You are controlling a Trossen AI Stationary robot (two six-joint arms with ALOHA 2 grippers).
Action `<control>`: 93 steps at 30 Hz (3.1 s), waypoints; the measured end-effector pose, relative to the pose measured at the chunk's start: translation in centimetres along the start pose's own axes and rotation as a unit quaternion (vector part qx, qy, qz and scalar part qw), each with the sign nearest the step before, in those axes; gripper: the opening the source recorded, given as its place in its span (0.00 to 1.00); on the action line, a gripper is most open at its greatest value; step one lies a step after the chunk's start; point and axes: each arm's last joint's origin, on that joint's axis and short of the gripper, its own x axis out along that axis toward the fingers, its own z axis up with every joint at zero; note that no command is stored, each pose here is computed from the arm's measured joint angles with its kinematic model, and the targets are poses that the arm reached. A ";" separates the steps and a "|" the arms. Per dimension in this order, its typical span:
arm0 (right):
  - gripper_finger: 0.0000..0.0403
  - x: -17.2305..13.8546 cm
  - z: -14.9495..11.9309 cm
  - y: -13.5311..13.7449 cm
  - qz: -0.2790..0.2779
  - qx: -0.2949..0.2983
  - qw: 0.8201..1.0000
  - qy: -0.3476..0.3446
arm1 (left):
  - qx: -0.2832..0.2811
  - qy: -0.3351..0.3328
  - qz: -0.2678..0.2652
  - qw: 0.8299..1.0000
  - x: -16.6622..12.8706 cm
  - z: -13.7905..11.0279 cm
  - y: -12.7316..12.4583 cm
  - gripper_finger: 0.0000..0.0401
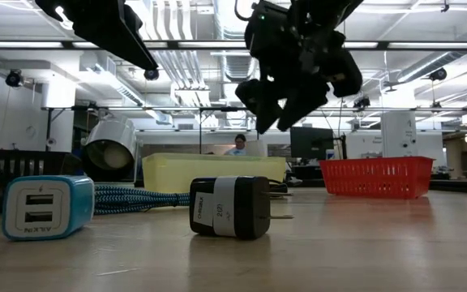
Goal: Pick and place items into bin
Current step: Put the black charger cable into the yellow bin
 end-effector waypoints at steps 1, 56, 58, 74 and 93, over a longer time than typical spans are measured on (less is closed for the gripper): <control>0.40 0.2 -0.2 0.2 0.003 0.000 1.000 0.003 | 0.000 0.000 0.000 1.000 0.0 0.0 0.0 0.42; 0.37 5.3 -6.4 -0.3 -0.172 0.017 0.981 0.091 | -0.012 0.000 0.000 1.000 0.0 0.0 0.0 0.42; 0.35 5.2 -6.6 -0.2 -0.164 0.026 0.981 0.099 | -0.012 0.001 0.000 1.000 0.0 0.0 0.0 0.42; 0.08 5.2 -7.1 0.2 -0.142 0.037 0.982 0.121 | -0.012 0.001 0.000 1.000 0.0 0.0 0.0 0.42; 0.05 2.1 -3.8 2.0 -0.155 -0.081 0.982 0.070 | -0.012 0.000 0.000 1.000 0.0 0.0 0.0 0.42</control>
